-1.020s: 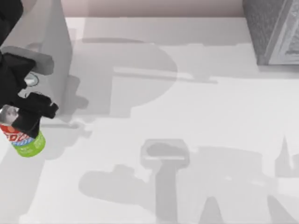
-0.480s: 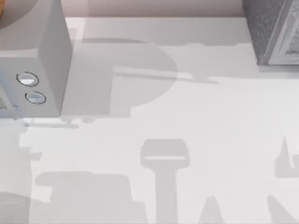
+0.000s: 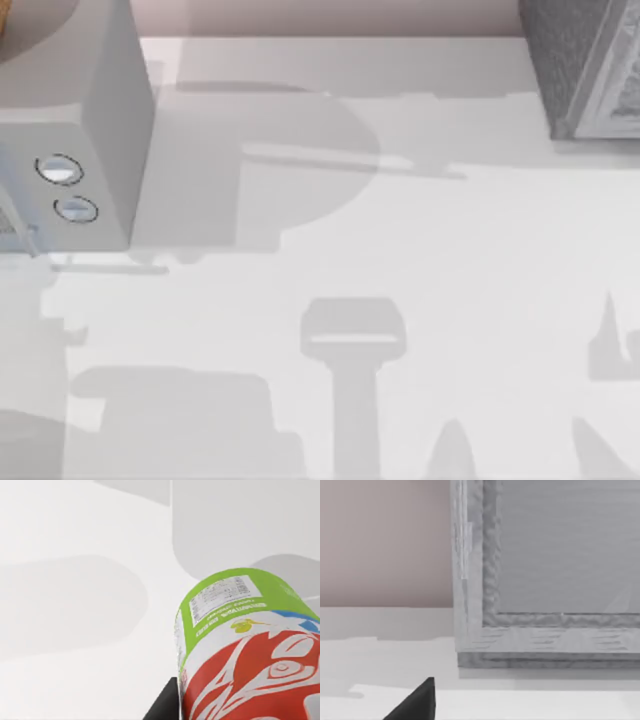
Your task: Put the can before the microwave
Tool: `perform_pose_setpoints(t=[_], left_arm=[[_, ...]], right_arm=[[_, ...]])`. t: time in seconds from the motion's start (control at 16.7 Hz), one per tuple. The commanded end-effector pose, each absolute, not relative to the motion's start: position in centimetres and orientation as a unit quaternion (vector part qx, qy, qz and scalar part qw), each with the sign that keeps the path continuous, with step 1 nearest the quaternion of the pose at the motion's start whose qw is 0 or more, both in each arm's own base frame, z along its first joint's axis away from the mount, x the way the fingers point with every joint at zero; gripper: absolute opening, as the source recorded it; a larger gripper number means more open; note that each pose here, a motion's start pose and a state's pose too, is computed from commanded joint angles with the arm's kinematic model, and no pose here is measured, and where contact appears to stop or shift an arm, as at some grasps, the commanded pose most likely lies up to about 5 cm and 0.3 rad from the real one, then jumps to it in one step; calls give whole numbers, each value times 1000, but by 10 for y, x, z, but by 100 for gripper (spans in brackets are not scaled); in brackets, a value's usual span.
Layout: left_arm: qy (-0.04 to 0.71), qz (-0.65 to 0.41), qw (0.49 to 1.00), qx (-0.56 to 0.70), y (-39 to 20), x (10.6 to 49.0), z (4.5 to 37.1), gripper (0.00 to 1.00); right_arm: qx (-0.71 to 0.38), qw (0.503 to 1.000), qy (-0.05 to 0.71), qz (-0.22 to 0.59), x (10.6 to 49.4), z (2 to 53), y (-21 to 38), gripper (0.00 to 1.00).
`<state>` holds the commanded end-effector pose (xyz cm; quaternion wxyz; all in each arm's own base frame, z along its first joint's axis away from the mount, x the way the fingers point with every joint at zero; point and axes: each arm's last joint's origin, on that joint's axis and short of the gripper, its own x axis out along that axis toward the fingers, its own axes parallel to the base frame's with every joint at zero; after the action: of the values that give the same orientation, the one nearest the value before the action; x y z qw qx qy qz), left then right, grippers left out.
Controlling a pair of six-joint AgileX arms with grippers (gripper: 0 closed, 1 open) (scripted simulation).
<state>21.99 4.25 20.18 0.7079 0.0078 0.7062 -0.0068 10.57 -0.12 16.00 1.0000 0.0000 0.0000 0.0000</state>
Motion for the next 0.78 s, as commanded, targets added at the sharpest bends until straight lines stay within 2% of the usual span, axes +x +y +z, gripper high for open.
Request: perform_pose_setpoints(t=[0.18, 0.78], left_arm=[[706, -7, 708, 8, 43, 220, 201, 0], [706, -7, 708, 8, 43, 220, 201, 75]], right_arm=[[0, 1000, 0, 0, 106, 160, -1, 100], [0, 1000, 0, 0, 106, 160, -1, 100]])
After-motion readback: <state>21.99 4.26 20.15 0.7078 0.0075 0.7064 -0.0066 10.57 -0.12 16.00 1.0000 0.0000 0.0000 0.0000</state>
